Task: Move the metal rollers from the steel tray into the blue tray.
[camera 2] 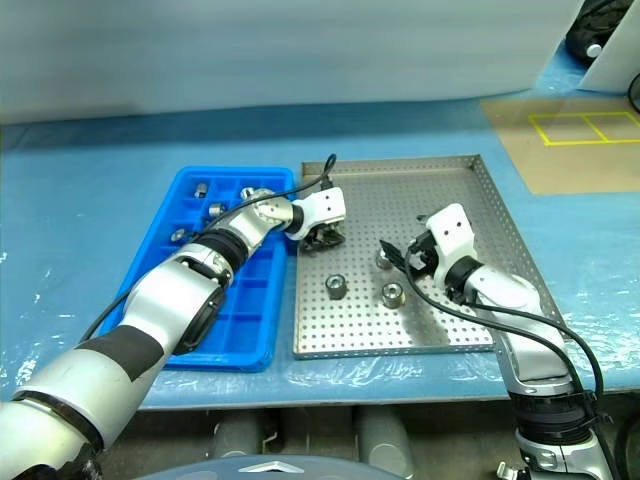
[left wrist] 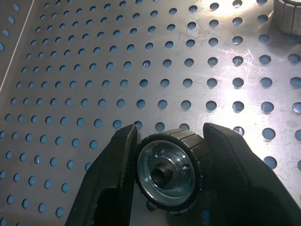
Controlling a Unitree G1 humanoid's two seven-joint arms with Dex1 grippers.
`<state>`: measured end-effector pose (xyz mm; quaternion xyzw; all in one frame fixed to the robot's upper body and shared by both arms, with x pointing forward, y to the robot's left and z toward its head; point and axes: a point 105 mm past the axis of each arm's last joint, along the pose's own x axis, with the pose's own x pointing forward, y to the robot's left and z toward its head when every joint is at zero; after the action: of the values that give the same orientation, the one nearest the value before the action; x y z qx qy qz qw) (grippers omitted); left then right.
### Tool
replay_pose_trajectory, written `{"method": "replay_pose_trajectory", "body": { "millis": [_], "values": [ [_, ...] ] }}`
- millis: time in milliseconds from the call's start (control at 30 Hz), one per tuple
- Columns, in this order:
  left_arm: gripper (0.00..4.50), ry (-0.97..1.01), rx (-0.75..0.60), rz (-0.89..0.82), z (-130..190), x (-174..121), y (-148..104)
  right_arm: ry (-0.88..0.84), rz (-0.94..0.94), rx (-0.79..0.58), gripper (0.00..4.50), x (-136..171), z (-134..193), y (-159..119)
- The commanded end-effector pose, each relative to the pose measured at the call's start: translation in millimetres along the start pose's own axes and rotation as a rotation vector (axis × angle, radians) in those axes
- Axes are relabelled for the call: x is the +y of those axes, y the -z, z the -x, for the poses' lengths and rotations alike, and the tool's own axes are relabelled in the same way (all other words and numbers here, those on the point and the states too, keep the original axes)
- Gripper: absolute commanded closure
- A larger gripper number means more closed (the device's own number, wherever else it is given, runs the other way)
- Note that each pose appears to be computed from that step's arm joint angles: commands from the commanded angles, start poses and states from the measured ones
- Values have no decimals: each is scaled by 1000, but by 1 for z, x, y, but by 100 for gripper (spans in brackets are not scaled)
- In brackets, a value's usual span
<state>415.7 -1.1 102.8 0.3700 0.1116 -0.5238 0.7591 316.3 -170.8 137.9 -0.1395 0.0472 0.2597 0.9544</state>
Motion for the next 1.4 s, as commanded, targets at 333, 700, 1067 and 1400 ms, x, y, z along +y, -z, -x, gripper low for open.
{"method": "replay_pose_trajectory", "body": {
  "millis": [333, 700, 1067, 1400],
  "values": [
    [259, 63, -201, 126, 22, 8, -13, -7, 28, -68, 0, -3, -6, -18],
    [259, 122, -405, 19, 64, 22, -33, -75, 18, -114, 0, 1, -9, -33],
    [259, 34, -512, -114, 131, 38, -32, -283, 72, -179, 0, 19, -40, -65],
    [259, -159, -425, -19, 185, 20, 12, -470, 96, -218, 0, 43, -78, -79]
  ]
}}
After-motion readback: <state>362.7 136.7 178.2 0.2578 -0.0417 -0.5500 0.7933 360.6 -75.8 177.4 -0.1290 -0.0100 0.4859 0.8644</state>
